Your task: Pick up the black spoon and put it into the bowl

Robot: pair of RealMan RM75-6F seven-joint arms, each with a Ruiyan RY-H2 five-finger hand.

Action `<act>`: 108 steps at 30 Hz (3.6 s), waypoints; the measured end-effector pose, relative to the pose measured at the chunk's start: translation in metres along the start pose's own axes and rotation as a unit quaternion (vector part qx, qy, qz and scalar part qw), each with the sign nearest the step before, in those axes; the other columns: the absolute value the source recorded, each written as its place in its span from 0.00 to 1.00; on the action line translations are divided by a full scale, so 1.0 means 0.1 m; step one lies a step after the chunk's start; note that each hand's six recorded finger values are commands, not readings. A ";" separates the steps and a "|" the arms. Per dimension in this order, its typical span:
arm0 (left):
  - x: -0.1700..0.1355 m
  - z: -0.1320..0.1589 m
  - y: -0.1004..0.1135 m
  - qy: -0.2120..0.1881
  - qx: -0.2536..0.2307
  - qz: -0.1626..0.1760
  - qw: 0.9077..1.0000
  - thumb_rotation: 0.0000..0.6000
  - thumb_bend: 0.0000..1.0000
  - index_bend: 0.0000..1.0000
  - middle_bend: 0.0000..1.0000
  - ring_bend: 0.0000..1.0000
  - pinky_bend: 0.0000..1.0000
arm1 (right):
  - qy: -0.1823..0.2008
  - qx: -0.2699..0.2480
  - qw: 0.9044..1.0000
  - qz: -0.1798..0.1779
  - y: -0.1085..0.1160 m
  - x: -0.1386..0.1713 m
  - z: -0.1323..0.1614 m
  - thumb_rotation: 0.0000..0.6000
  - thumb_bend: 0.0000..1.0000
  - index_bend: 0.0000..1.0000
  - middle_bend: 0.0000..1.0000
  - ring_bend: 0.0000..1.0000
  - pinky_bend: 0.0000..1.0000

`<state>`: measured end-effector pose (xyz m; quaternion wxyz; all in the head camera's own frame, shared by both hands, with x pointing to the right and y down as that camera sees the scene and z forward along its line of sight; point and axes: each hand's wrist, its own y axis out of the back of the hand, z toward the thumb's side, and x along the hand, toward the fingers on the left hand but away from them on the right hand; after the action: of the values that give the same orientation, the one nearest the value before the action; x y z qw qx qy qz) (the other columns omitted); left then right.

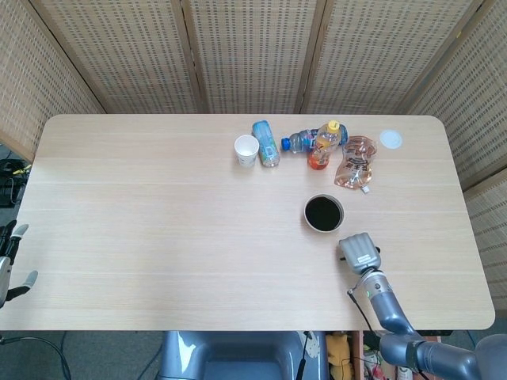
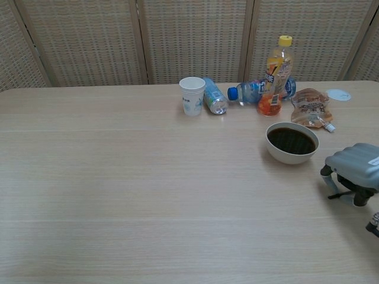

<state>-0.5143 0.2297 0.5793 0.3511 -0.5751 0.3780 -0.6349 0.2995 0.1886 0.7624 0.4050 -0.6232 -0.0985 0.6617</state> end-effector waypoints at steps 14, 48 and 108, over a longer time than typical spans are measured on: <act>-0.01 -0.02 -0.01 0.002 -0.001 -0.002 1.000 1.00 0.32 0.00 0.00 0.00 0.00 | -0.002 0.002 1.000 0.012 -0.08 0.00 0.00 1.00 0.62 0.64 0.91 0.98 1.00; 0.01 0.02 -0.02 -0.005 -0.003 0.000 1.000 1.00 0.32 0.00 0.00 0.00 0.00 | 0.051 -0.049 0.997 -0.038 0.73 0.28 -0.04 1.00 0.80 0.71 0.93 1.00 1.00; -0.04 -0.07 0.02 0.016 0.006 -0.001 1.000 1.00 0.32 0.00 0.00 0.00 0.00 | 0.058 -0.281 0.954 0.083 1.34 -0.92 0.06 1.00 0.86 0.73 0.93 1.00 1.00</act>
<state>-0.5209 0.2329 0.5748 0.3475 -0.5634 0.3789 -0.6467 0.2291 0.0430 0.7473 0.1620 -0.7548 -0.2048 0.6017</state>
